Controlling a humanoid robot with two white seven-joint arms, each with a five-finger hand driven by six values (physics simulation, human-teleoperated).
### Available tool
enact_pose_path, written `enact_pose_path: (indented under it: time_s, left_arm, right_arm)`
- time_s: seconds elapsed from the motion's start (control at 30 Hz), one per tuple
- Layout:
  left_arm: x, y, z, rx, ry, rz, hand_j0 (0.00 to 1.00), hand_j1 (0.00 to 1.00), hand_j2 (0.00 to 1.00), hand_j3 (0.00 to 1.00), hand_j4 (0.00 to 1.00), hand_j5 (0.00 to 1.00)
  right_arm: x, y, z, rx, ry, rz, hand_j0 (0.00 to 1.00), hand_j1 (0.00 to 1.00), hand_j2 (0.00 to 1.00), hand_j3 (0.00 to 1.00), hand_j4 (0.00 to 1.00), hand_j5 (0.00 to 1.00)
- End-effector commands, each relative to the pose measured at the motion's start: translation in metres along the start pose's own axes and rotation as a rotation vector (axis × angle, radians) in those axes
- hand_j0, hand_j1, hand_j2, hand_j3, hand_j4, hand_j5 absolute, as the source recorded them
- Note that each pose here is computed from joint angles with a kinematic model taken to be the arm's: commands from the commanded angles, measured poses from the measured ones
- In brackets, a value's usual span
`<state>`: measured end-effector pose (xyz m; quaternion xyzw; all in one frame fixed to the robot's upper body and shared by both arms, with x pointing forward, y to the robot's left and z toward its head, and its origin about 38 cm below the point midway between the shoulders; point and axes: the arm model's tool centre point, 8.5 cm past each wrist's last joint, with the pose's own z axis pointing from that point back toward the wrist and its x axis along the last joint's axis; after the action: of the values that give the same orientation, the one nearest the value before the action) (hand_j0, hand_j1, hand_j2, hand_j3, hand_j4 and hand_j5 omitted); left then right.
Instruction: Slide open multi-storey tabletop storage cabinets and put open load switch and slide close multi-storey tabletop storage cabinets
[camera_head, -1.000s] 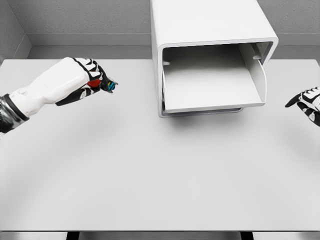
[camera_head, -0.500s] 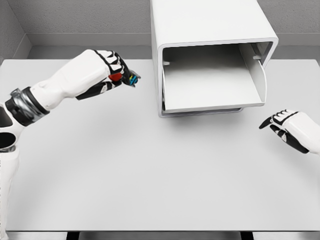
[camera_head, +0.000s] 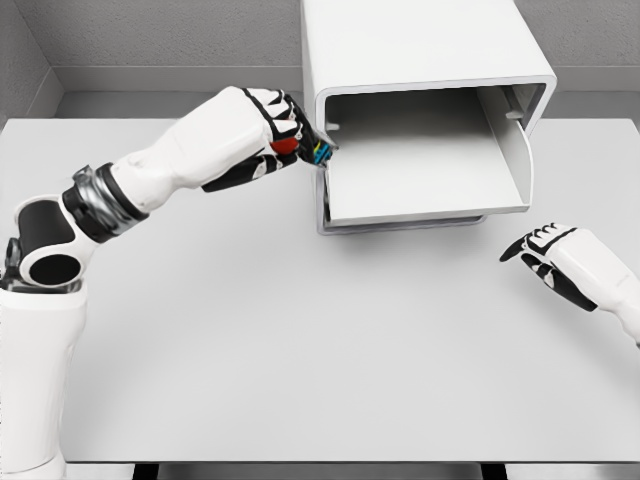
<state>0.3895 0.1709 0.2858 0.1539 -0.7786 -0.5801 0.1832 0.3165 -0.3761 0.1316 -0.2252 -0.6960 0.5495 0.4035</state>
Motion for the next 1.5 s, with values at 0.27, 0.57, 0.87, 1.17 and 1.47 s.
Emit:
enact_pose_path:
  time_s: [0.27,0.57,0.87,1.17,1.47]
  left_arm:
    - [0.021,-0.008,-0.034,0.031,-0.061,0.029,0.39,0.39,0.39,0.39,0.39,0.39]
    - [0.031,-0.016,-0.055,0.028,-0.067,0.021,0.39,0.39,0.39,0.39,0.39,0.39]
    - [0.031,-0.030,-0.065,-0.015,-0.056,0.023,0.40,0.40,0.40,0.40,0.40,0.40]
    - [0.039,-0.044,-0.076,-0.059,-0.091,0.038,0.40,0.40,0.40,0.40,0.40,0.40]
    - [0.034,-0.053,-0.085,-0.109,-0.084,0.025,0.41,0.41,0.41,0.41,0.41,0.41]
  right_arm:
    - [0.003,0.004,-0.003,-0.014,-0.003,-0.018,0.47,0.47,0.47,0.47,0.47,0.47]
    - [0.012,0.006,-0.008,-0.029,-0.025,-0.019,0.47,0.47,0.47,0.47,0.47,0.47]
    - [0.015,0.009,-0.010,-0.026,-0.033,-0.026,0.47,0.47,0.47,0.47,0.47,0.47]
    - [0.016,0.009,-0.010,-0.024,-0.035,-0.026,0.47,0.47,0.47,0.47,0.47,0.47]
    - [0.020,0.008,-0.012,-0.028,-0.050,-0.024,0.47,0.47,0.47,0.47,0.47,0.47]
